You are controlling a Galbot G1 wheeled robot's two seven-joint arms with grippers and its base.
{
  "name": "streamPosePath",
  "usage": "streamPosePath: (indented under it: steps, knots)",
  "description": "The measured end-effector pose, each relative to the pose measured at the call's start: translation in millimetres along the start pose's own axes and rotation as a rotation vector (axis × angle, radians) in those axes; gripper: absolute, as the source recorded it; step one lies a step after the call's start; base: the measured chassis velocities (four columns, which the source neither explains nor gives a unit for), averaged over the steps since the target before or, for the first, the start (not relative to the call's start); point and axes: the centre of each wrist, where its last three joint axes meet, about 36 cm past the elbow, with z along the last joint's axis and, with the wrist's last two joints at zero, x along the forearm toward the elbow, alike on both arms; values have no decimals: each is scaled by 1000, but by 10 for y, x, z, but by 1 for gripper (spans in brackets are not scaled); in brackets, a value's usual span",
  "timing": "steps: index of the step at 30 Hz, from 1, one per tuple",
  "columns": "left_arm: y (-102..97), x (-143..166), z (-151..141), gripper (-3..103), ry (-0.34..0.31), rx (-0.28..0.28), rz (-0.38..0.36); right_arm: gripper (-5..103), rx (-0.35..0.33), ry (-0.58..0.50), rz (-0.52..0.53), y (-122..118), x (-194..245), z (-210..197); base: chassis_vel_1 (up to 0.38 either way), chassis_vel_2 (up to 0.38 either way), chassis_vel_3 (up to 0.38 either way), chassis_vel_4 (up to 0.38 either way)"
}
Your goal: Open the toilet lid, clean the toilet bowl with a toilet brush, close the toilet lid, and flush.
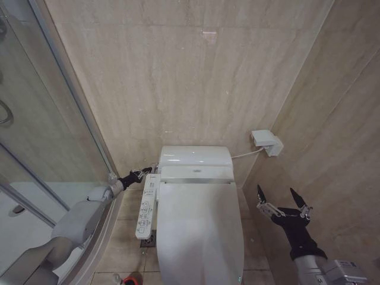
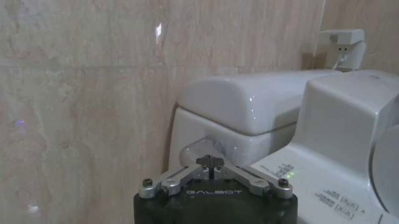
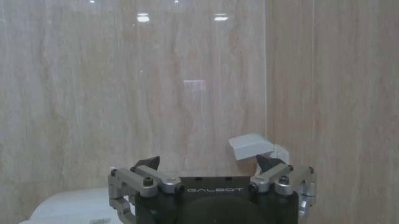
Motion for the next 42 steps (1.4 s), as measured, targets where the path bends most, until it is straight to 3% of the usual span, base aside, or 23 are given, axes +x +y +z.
streamPosePath:
  steps: [16, 27, 33, 42]
  knots:
    - [-85, -157, 144, 0, 11, 30, 14, 100, 0, 0, 0, 0, 0, 0, 0, 0, 0, 0]
    - [-53, -193, 169, 0, 13, 56, -15, 100, 0, 0, 0, 0, 0, 0, 0, 0, 0, 0]
    - [-60, -224, 187, 0, 2, 81, -67, 100, 0, 0, 0, 0, 0, 0, 0, 0, 0, 0]
    - [-126, -266, 223, 0, -5, 89, -72, 100, 0, 0, 0, 0, 0, 0, 0, 0, 0, 0]
